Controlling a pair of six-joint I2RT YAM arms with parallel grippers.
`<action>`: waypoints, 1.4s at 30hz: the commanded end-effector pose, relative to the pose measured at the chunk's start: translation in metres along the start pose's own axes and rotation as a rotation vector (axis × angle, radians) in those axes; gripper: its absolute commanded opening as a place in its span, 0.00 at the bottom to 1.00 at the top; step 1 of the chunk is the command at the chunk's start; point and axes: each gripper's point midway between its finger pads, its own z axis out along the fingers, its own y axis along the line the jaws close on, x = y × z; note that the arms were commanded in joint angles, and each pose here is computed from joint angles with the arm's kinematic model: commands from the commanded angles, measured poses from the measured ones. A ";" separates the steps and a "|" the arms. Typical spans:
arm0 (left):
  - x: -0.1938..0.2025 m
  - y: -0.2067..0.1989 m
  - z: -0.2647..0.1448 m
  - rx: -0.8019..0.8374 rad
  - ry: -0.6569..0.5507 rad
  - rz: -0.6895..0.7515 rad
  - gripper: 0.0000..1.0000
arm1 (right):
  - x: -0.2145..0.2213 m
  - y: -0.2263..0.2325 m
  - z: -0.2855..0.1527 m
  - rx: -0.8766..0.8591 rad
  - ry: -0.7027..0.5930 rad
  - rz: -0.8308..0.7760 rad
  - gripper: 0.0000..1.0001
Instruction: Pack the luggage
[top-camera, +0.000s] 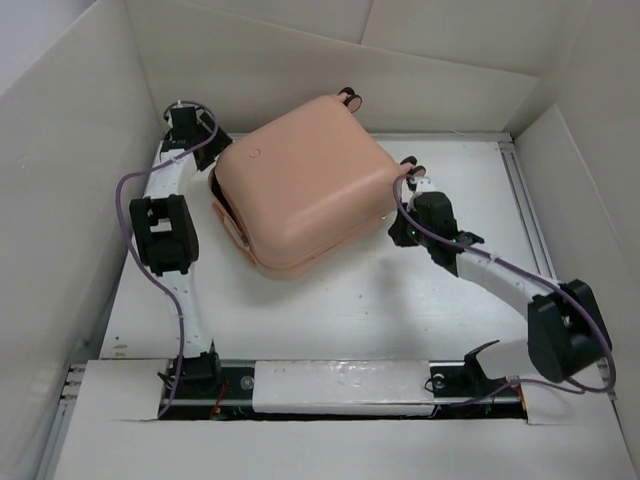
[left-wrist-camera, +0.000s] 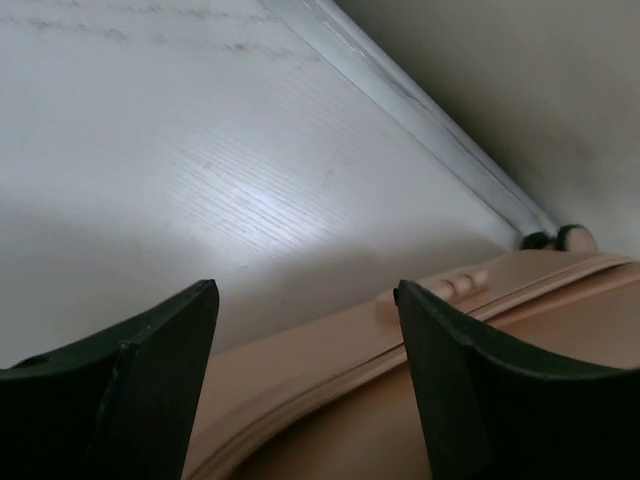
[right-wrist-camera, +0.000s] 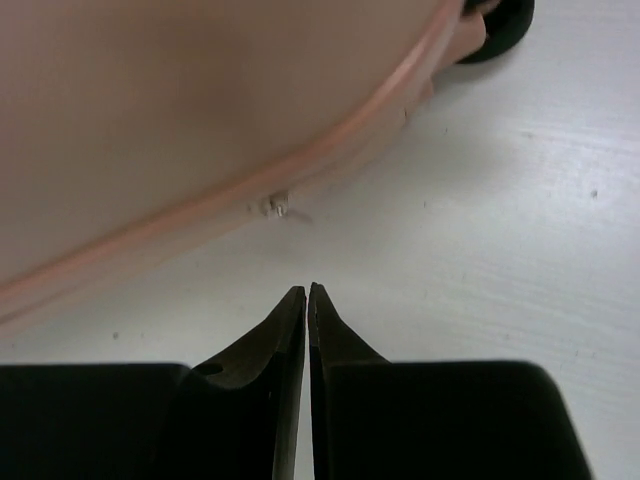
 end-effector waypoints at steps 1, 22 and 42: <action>0.099 -0.029 -0.033 0.140 0.205 0.010 0.64 | -0.064 0.003 0.020 -0.053 -0.143 -0.029 0.11; 0.118 -0.052 -0.343 0.476 -0.295 -0.041 0.82 | -0.128 -0.035 -0.021 -0.028 -0.164 0.003 0.57; 0.167 -0.098 -0.182 0.435 0.268 0.343 0.95 | -0.081 0.042 -0.087 -0.381 -0.222 -0.022 1.00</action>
